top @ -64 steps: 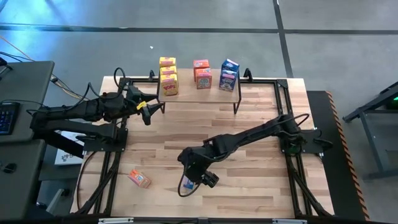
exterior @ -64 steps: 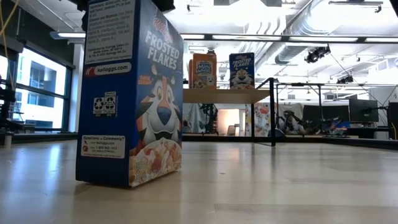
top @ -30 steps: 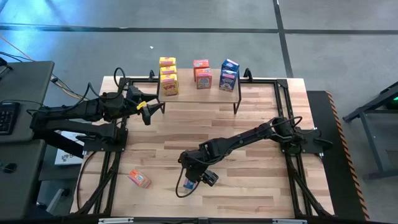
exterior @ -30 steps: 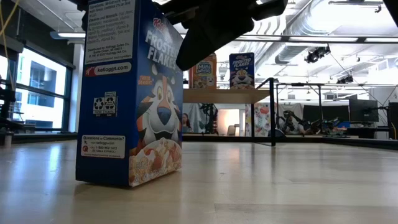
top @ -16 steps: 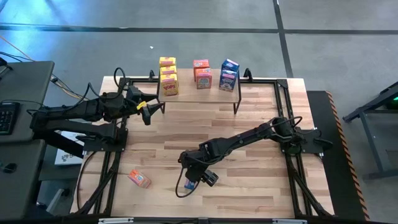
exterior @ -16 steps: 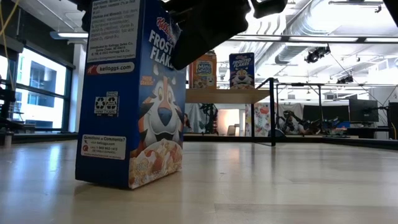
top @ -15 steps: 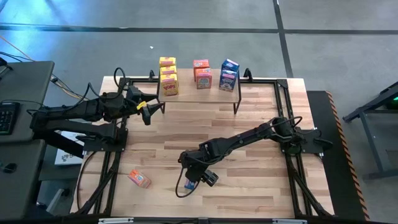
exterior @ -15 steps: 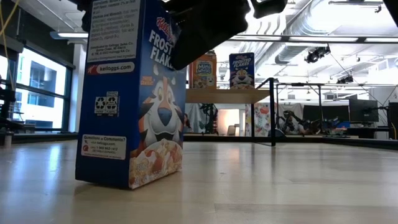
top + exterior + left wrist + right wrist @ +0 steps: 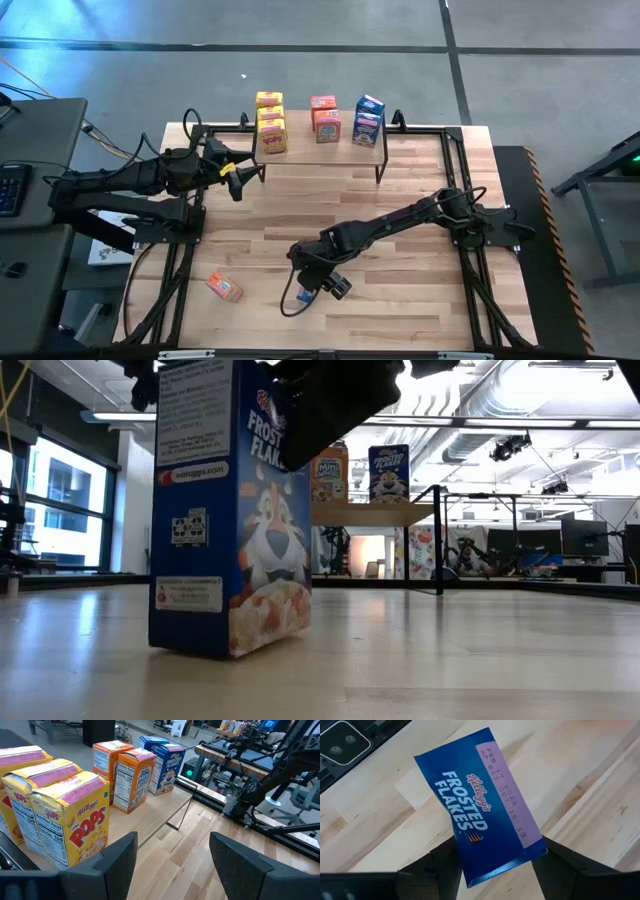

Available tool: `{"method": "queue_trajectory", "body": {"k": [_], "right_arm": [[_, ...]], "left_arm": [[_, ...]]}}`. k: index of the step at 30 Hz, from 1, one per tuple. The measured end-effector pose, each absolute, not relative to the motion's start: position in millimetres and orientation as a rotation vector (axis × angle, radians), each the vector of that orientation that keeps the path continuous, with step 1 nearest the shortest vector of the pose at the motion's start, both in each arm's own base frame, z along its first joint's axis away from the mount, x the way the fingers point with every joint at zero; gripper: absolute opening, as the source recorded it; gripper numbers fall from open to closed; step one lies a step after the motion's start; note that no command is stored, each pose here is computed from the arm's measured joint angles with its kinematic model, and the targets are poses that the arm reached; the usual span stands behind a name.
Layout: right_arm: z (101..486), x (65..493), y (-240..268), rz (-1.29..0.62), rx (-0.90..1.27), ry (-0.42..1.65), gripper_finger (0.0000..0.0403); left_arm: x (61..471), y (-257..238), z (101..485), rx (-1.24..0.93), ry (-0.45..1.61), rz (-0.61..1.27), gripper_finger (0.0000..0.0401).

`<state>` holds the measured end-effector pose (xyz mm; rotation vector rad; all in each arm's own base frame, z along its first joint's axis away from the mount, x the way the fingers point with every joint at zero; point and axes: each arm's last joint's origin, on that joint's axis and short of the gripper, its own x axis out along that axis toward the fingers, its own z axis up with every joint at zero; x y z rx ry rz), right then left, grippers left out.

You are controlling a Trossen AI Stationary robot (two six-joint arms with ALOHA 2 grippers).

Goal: Stack cereal on shelf
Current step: Put the blue cereal box aligned with the other blue cereal box on the shelf

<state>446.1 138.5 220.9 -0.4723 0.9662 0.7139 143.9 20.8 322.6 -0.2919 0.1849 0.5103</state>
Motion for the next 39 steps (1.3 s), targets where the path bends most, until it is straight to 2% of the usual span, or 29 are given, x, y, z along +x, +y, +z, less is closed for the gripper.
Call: {"method": "queue_trajectory", "body": {"k": [9, 17, 29, 39], "right_arm": [[251, 449, 132, 0.656, -0.399, 0.974, 0.0204], [278, 453, 104, 0.594, -0.356, 0.993, 0.0204], [305, 447, 42, 0.522, -0.316, 1.088, 0.0204], [359, 424, -26, 0.382, -0.263, 0.997, 0.0204]], "left_arm": [[144, 21, 323, -0.291, 0.185, 0.511, 0.0239], [144, 21, 323, -0.291, 0.185, 0.510, 0.0239], [143, 22, 323, -0.269, 0.181, 0.554, 0.0239], [143, 22, 323, -0.241, 0.188, 0.552, 0.0239]]}}
